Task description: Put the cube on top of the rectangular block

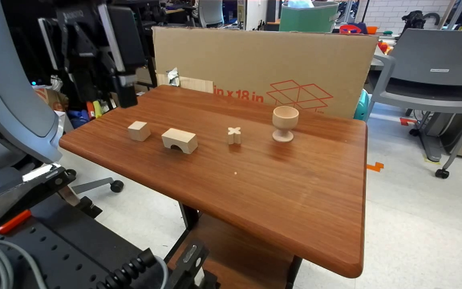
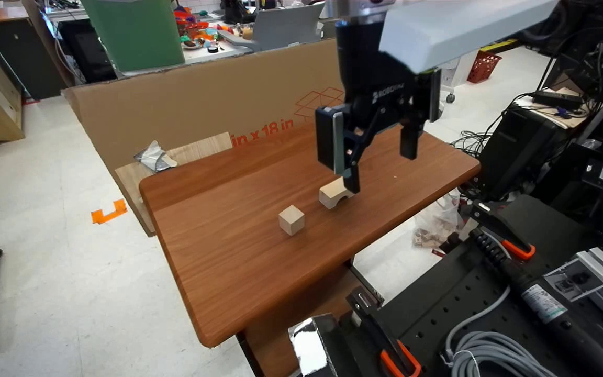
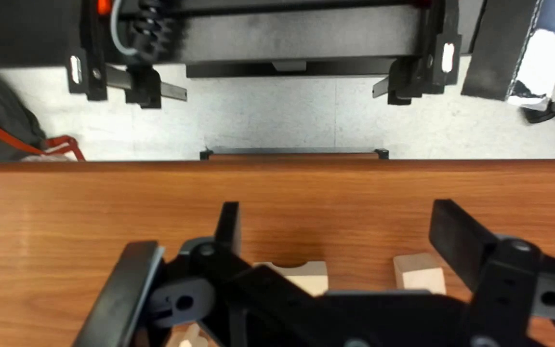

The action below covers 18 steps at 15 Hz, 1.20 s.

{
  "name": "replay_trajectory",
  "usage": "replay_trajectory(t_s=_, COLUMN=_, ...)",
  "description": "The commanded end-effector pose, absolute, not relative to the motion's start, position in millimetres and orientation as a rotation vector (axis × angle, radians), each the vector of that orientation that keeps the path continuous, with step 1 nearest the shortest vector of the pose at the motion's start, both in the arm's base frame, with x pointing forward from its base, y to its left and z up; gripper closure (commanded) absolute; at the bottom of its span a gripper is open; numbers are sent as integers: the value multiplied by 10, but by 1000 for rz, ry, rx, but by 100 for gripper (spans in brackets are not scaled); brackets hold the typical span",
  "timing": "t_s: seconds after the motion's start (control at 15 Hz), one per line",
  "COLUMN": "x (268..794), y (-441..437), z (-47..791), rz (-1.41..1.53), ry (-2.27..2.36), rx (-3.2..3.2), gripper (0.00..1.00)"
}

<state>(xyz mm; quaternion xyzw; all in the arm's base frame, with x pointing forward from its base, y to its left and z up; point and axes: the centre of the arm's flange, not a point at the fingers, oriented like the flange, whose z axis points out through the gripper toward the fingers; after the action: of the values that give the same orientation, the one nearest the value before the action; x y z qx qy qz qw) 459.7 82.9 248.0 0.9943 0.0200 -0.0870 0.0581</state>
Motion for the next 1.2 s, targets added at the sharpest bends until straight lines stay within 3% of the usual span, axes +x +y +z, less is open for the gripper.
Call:
replay_trajectory(t_s=0.0, x=4830, y=1071, z=2179, rz=-213, ry=315, rx=3038, gripper=0)
replay_trajectory(t_s=0.4, x=4866, y=1449, z=1831, rz=-151, ry=556, rx=3042, gripper=0)
replay_trajectory(t_s=1.13, x=5254, y=1629, z=1491, rz=-203, ry=562, rx=3021, gripper=0)
